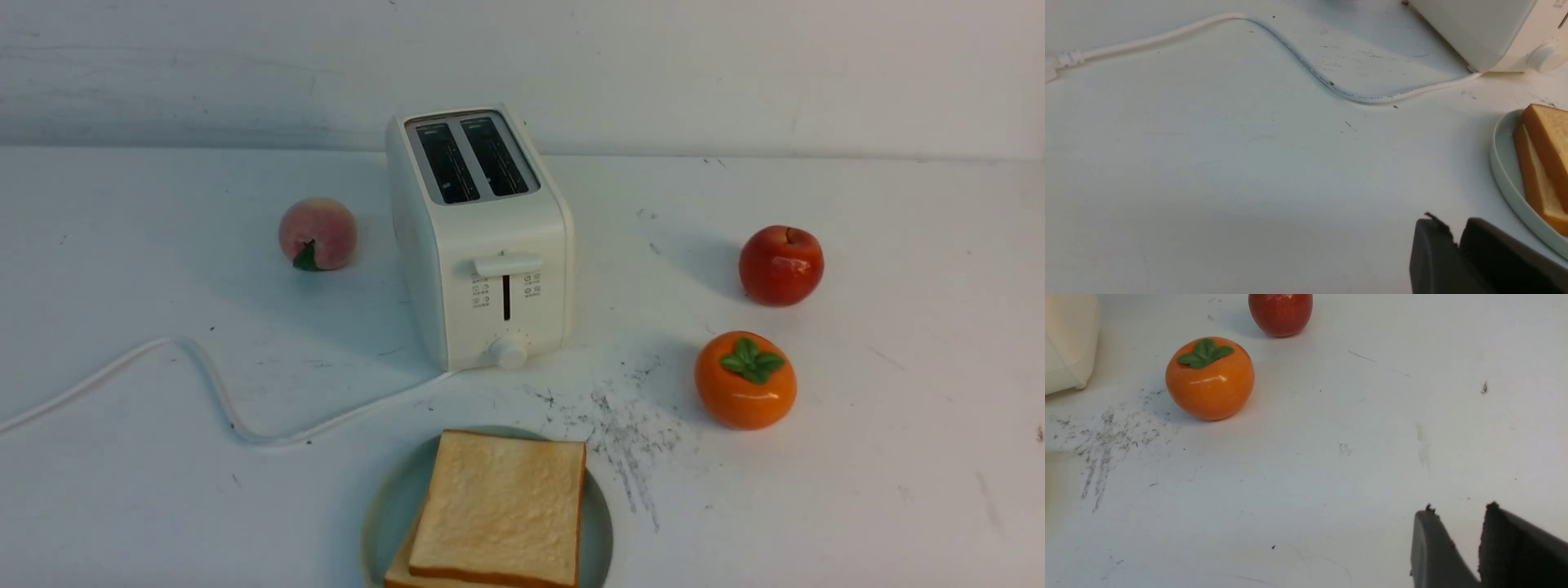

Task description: Take toasted bread from bread machine on white table place on plate.

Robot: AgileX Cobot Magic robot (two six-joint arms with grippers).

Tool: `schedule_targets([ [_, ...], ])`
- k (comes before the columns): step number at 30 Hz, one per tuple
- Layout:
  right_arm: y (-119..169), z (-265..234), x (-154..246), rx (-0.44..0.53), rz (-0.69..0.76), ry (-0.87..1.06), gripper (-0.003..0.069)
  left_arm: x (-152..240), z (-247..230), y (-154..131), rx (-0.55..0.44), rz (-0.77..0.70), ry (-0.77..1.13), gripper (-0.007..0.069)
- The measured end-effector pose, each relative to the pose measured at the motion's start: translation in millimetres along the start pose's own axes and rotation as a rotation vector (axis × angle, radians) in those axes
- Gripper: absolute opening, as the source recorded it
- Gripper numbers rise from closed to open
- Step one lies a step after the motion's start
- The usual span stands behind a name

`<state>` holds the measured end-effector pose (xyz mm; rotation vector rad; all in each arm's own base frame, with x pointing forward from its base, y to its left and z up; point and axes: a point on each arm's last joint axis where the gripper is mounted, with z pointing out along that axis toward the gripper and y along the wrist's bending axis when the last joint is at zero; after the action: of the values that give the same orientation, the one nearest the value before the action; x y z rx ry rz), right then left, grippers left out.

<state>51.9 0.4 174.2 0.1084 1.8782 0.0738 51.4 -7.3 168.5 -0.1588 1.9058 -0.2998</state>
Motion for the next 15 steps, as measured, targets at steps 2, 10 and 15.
schedule_targets([
  [2, 0.0, 0.0, 0.0, 0.0, 0.0, 0.0, 0.0188, 0.0, 0.0, 0.0, 0.0, 0.0, 0.0, 0.01],
  [10, 0.0, 0.0, 0.0, 0.0, 0.0, 0.0, 0.0188, -0.1, 0.0, 0.0, 0.0, 0.0, -0.001, 0.0109],
  [15, 0.0, 0.0, 0.0, 0.0, 0.0, 0.0, 0.0191, -0.2, 0.0, -0.1, 0.001, 0.0, -0.002, 0.0109],
])
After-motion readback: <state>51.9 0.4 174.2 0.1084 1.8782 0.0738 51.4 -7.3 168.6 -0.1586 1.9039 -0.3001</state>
